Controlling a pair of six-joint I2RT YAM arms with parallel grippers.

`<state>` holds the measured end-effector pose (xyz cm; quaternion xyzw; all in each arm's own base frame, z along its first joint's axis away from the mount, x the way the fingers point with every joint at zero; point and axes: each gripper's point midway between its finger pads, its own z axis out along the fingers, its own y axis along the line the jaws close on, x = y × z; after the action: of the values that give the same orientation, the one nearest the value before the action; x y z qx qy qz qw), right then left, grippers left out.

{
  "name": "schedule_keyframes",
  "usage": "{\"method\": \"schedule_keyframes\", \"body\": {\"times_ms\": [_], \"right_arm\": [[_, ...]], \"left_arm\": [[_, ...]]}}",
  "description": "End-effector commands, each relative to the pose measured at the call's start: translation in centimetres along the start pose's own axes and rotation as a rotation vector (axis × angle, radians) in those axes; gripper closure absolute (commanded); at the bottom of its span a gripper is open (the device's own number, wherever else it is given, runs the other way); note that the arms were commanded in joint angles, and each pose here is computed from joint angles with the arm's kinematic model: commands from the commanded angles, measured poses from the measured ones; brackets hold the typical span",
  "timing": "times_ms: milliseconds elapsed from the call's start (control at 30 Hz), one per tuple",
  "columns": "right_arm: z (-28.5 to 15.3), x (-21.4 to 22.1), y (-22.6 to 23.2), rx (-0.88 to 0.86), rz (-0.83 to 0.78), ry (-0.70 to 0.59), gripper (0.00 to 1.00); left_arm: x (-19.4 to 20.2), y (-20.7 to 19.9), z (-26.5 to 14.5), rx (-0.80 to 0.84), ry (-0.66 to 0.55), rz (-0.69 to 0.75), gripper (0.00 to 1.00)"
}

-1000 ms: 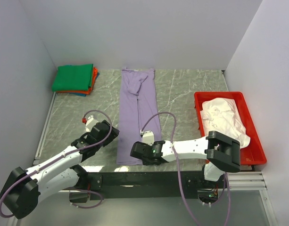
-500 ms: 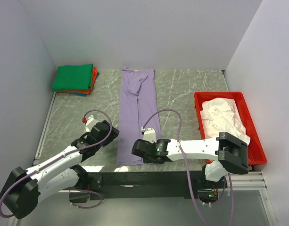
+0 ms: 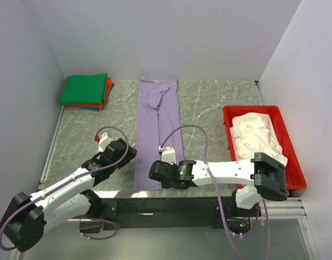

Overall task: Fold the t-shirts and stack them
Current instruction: Fold the tshirt

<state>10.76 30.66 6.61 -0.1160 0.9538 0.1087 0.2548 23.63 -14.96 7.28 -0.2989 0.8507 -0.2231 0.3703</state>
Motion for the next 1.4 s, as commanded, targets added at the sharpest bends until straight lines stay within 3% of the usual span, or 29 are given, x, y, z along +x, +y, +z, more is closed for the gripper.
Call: {"method": "schedule_keyframes", "body": {"times_ms": [0, 533, 833, 1067, 1200, 1333, 1367], "right_arm": [[-1.9, -1.5, 1.7, -0.063, 0.020, -0.045, 1.00], [1.2, -0.4, 3.9, -0.072, -0.005, 0.007, 1.00], [2.2, 0.3, 3.9, -0.096, 0.005, 0.029, 0.83], [0.9, -0.3, 3.2, -0.145, 0.020, 0.019, 0.59], [-1.6, -2.2, 1.3, -0.183, 0.071, -0.029, 0.57], [-4.5, -4.9, -3.3, -0.245, 0.215, -0.107, 0.57], [-3.6, -4.9, -5.8, -0.210, 0.264, -0.110, 0.58]], "left_arm": [[-0.5, -1.2, -0.3, 0.036, -0.014, 0.000, 0.34], [0.3, -0.7, -0.1, 0.040, 0.016, 0.003, 0.33], [1.2, -0.8, -0.4, 0.078, 0.056, 0.020, 0.32], [2.3, -1.1, -0.5, 0.114, 0.109, 0.029, 0.31], [2.7, -1.7, -1.0, 0.142, 0.137, 0.046, 0.32], [3.1, -3.3, -1.7, 0.214, 0.167, 0.101, 0.34], [3.3, -3.9, -2.0, 0.228, 0.177, 0.130, 0.35]]}}
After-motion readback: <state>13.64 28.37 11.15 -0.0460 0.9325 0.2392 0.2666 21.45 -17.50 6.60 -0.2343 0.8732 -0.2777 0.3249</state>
